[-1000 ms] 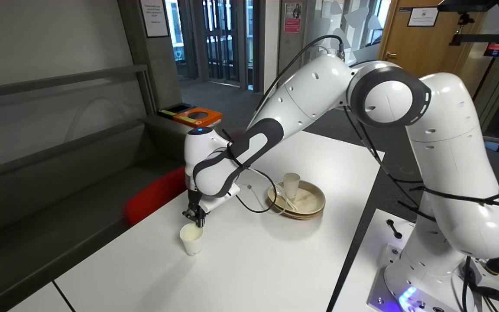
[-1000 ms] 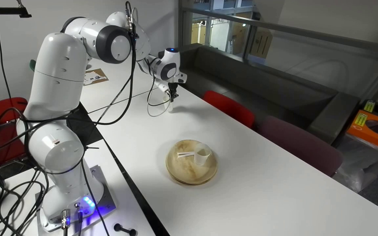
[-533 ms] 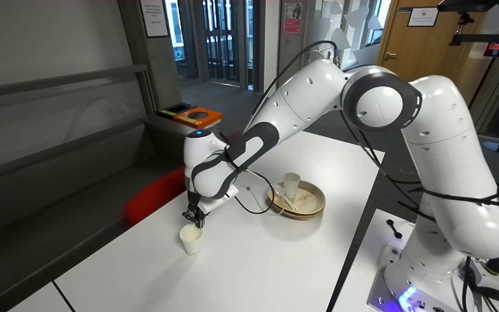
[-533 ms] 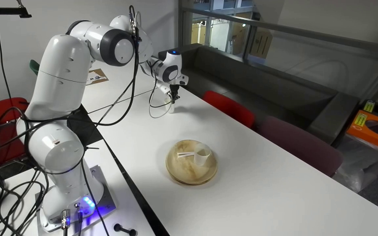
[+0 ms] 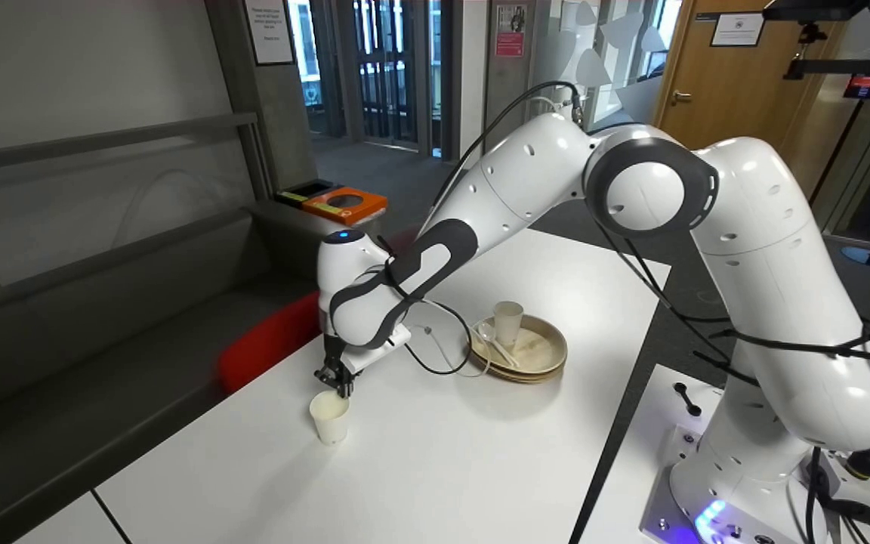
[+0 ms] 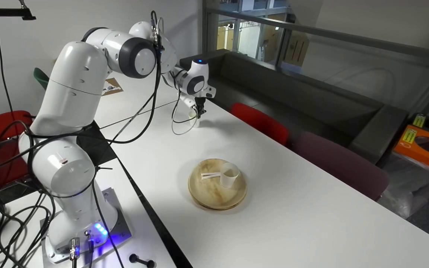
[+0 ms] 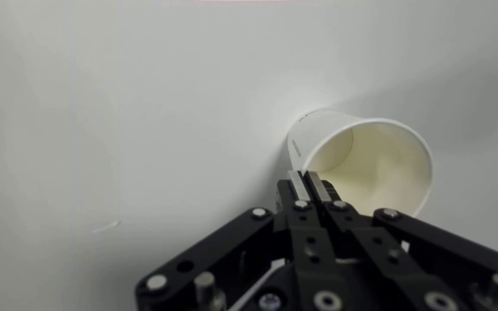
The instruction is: Remove the cup from the plate
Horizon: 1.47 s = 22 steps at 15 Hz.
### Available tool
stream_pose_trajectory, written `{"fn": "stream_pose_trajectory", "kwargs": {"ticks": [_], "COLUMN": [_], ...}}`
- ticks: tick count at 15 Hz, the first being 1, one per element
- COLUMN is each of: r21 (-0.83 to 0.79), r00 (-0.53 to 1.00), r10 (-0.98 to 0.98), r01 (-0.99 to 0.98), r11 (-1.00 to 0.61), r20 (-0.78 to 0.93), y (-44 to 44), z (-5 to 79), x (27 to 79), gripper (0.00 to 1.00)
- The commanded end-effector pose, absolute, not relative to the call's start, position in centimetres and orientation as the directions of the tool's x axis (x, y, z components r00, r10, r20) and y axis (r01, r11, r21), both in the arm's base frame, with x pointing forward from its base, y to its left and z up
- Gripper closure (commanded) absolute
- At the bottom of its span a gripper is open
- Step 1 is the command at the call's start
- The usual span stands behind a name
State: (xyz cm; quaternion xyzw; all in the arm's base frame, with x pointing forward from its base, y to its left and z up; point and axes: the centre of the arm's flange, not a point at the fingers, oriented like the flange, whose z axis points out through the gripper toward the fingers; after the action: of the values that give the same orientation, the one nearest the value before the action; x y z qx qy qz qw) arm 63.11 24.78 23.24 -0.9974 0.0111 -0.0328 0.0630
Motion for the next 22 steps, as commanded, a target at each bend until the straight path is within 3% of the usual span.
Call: {"fn": "stream_pose_trajectory", "kwargs": {"ticks": [1,10,18,22], "r21": [-0.126,-0.158,-0.063,-0.012], "r00": [0.996,0.994,0.986,0.999], "r10": [-0.022,-0.010,-0.070,-0.053], "r01": [-0.011,0.008,-0.061,-0.053], "r11": [-0.992,-0.987,-0.996,-0.999], "r20": [0.085,0.113,0.152,0.001], "y": [24.9,24.6,16.8,11.0], "z": [23.2,27.7,37.5,40.5], "x": [63.9,62.4,57.9,53.6], "gripper": [0.64,0.01,0.00,0.00]}}
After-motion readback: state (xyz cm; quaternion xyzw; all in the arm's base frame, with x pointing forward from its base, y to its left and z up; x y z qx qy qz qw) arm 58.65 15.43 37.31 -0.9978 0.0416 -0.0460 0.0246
